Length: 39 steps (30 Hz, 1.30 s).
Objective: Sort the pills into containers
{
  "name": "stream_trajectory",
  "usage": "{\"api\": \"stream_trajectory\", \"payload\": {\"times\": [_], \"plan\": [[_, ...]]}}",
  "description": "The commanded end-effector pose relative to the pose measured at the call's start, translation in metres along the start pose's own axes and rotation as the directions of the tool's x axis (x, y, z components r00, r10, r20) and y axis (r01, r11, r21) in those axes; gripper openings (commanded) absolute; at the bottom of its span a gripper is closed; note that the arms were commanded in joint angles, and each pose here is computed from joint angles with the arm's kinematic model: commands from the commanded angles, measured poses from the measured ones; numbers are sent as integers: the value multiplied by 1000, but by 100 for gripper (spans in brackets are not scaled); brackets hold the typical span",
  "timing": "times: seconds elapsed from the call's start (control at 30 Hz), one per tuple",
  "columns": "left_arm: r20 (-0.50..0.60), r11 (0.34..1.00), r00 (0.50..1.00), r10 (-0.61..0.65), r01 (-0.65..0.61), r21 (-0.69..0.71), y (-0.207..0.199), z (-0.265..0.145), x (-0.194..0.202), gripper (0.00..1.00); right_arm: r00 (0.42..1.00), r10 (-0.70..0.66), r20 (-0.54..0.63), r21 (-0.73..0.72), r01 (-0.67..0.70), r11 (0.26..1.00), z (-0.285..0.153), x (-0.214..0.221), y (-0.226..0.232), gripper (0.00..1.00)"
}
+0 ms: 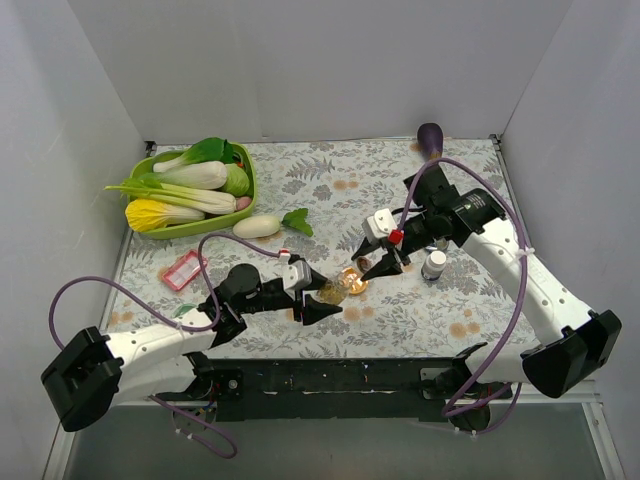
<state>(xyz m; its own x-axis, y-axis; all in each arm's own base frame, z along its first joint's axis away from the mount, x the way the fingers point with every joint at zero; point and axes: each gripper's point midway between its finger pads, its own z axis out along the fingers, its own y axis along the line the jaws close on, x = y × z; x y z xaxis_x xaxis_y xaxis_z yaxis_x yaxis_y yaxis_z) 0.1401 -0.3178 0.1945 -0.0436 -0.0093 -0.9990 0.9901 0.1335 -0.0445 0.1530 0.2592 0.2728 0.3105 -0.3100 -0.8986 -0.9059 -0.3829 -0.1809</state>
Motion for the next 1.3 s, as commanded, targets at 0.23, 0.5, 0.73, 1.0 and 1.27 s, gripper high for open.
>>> {"api": "stream_trajectory", "payload": {"times": [0.23, 0.5, 0.73, 1.0, 1.27], "plan": [[6, 1000, 1000, 2, -2, 30, 1, 16, -18, 0, 999, -39, -19, -64, 38, 997, 19, -9, 10, 4], [-1, 999, 1000, -2, 2, 41, -1, 18, -20, 0, 999, -30, -37, -108, 26, 994, 31, -2, 17, 4], [1, 998, 1000, -2, 2, 56, -6, 18, -21, 0, 998, -7, -59, -112, 0, 994, 36, 5, 16, 6], [17, 998, 1000, 2, -3, 61, -10, 13, -25, 0, 995, 33, -91, -53, -38, 998, 33, 8, 3, 6], [24, 998, 1000, 5, -6, 57, -11, 11, -27, 0, 992, 77, -100, -37, -81, 996, 29, 16, 6, 6]]}}
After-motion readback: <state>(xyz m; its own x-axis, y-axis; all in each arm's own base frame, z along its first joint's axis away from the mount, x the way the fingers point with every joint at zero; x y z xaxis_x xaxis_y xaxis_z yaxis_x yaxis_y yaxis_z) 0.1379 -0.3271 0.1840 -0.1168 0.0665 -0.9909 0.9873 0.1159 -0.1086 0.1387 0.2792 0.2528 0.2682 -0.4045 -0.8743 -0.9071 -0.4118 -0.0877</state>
